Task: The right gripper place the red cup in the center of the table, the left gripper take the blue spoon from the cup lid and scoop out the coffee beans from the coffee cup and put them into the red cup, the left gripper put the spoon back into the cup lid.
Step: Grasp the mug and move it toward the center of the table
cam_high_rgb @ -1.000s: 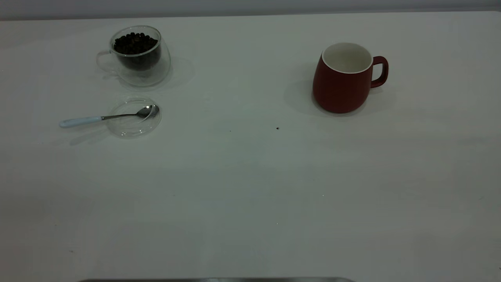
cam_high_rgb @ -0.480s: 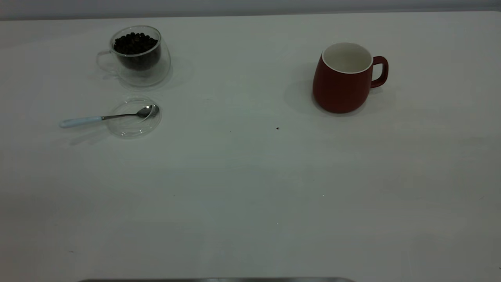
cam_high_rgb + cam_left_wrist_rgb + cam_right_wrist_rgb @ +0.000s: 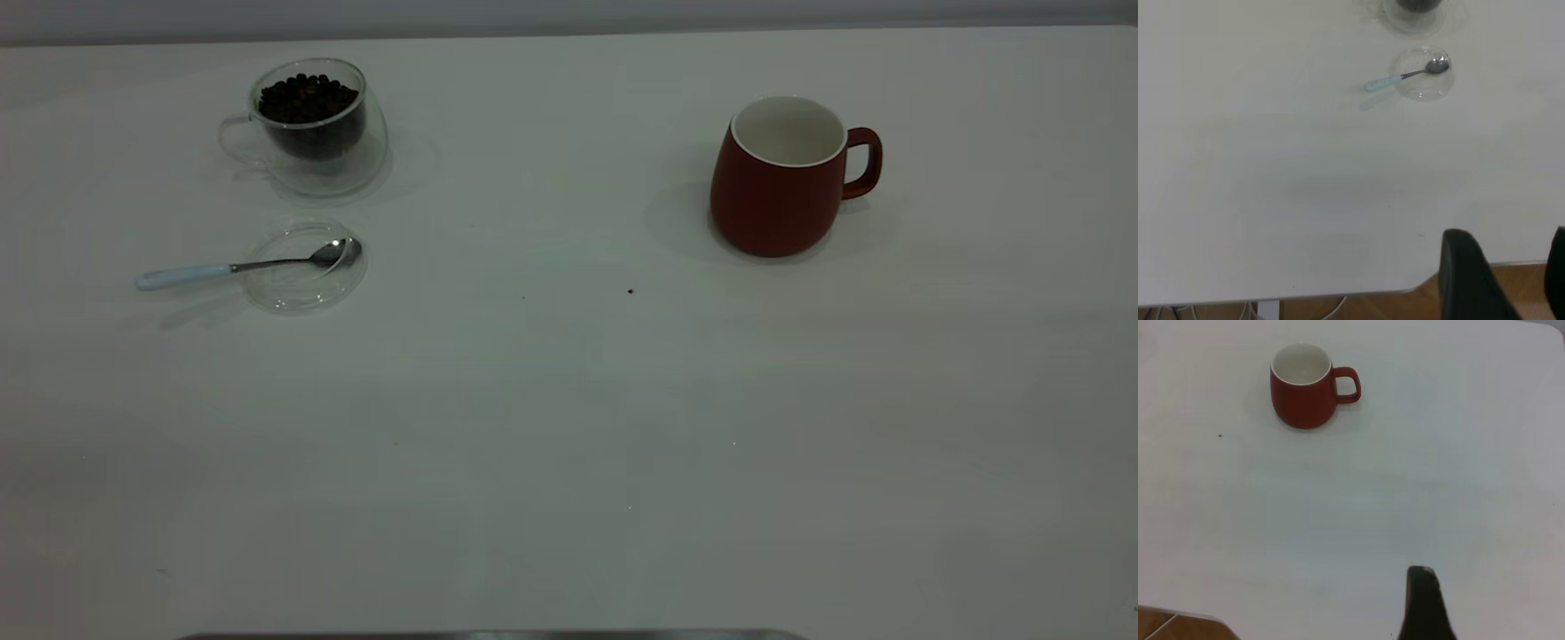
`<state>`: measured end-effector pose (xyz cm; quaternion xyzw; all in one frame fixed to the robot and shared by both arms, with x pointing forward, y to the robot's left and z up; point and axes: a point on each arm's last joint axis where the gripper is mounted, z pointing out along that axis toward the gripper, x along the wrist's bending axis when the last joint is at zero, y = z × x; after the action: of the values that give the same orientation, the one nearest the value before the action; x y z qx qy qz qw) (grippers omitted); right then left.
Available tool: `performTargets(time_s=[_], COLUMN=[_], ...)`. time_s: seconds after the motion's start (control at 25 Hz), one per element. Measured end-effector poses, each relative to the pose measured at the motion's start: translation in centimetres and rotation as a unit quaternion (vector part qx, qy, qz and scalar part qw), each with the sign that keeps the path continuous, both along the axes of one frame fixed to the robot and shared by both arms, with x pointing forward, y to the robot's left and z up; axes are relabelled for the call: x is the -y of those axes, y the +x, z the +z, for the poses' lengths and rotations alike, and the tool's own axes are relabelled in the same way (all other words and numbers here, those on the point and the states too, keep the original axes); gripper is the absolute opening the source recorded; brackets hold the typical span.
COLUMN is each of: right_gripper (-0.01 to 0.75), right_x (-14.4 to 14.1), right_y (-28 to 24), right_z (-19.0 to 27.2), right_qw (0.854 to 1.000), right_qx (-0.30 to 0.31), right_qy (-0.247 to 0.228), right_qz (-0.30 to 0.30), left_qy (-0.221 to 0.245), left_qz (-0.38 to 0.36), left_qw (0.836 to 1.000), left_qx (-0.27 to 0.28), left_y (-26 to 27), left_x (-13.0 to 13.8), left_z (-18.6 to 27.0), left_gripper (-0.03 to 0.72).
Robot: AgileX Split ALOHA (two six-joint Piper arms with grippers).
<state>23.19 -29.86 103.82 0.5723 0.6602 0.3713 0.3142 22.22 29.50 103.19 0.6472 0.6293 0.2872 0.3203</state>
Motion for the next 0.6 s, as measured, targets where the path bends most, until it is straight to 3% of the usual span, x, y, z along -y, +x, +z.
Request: performTargets(time_s=[0.4, 0.6], right_gripper=[0.532, 0.532], right_x=[0.0, -0.2], right_y=[0.1, 1.6], right_z=[0.0, 0.0], right_qw=[1.000, 0.998], right_qx=[-0.005, -0.056], right_qy=[-0.001, -0.008], right_qz=[0.000, 0.000], left_qy=[0.000, 0.000], left_qz=[0.000, 0.000], left_qw=[1.000, 1.000], left_qx=[0.000, 0.000], left_y=[0.0, 0.0], left_x=[0.0, 0.0], left_z=[0.0, 0.0], left_gripper=[0.350, 0.350])
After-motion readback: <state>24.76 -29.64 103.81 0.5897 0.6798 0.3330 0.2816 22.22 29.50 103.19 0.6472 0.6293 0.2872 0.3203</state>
